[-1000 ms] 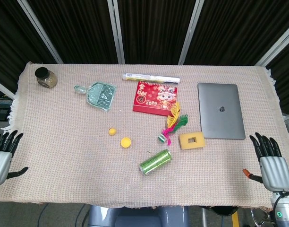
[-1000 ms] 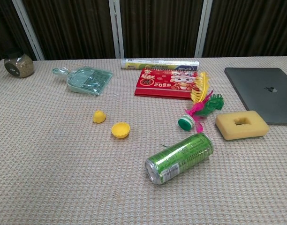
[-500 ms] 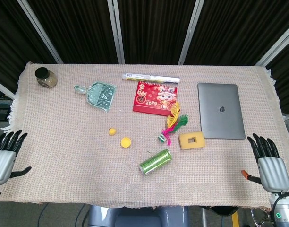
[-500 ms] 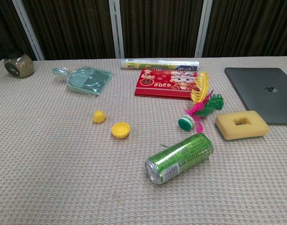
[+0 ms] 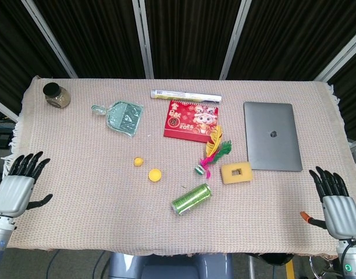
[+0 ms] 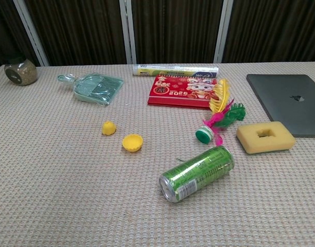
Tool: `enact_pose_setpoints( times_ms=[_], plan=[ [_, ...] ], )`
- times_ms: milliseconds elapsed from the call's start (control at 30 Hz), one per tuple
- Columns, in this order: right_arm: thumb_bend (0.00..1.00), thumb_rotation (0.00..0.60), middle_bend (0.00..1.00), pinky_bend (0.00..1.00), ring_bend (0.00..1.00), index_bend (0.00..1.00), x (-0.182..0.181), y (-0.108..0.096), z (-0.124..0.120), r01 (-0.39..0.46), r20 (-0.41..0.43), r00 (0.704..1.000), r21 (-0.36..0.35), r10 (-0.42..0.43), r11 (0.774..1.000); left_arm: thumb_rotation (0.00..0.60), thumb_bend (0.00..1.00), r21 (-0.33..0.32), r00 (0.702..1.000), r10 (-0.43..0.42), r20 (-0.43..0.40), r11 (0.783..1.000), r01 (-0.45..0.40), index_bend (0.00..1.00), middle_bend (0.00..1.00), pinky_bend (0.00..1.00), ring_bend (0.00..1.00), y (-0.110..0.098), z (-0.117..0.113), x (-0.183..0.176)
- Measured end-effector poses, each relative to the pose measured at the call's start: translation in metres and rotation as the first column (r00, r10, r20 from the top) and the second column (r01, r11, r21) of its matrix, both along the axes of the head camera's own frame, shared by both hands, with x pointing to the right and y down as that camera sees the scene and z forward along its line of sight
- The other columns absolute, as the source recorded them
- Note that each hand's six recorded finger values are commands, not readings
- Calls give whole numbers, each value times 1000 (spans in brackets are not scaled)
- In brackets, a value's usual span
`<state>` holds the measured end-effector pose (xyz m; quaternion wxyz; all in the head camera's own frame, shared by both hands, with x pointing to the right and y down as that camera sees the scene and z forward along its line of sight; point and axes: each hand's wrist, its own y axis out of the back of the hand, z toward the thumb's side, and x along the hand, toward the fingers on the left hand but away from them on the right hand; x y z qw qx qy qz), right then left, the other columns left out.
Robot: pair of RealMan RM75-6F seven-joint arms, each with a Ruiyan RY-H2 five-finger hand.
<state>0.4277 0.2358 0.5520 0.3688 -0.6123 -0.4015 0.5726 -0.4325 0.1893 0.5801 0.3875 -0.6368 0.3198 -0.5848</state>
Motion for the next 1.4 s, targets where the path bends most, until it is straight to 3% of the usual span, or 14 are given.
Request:
enact_pose_setpoints(
  times_ms=[300, 533, 933, 1400],
  plan=[
    [0, 600, 0, 0, 0, 20, -3, -1, 0, 5, 15, 1000, 3, -5, 1000, 548, 268, -116, 998, 37, -46, 992, -42, 316, 0, 103, 0, -59, 39, 59],
    [0, 600, 0, 0, 0, 21, -1, -1, 0, -6, 28, 1000, 1, 6, 1000, 544, 181, -155, 987, 147, -69, 975, -156, 332, 0, 105, 0, -92, 72, 141],
    [0, 600, 0, 0, 0, 26, 4, -2, -3, -27, 61, 998, 4, 27, 1000, 542, 194, -208, 964, 264, 7, 944, -257, 342, 0, 105, 0, -105, 133, 229],
    [0, 600, 0, 0, 0, 26, 5, -5, -6, -39, 83, 996, 25, 37, 999, 545, 229, -229, 950, 306, 61, 931, -285, 366, 0, 106, 0, -100, 157, 241]
  ],
)
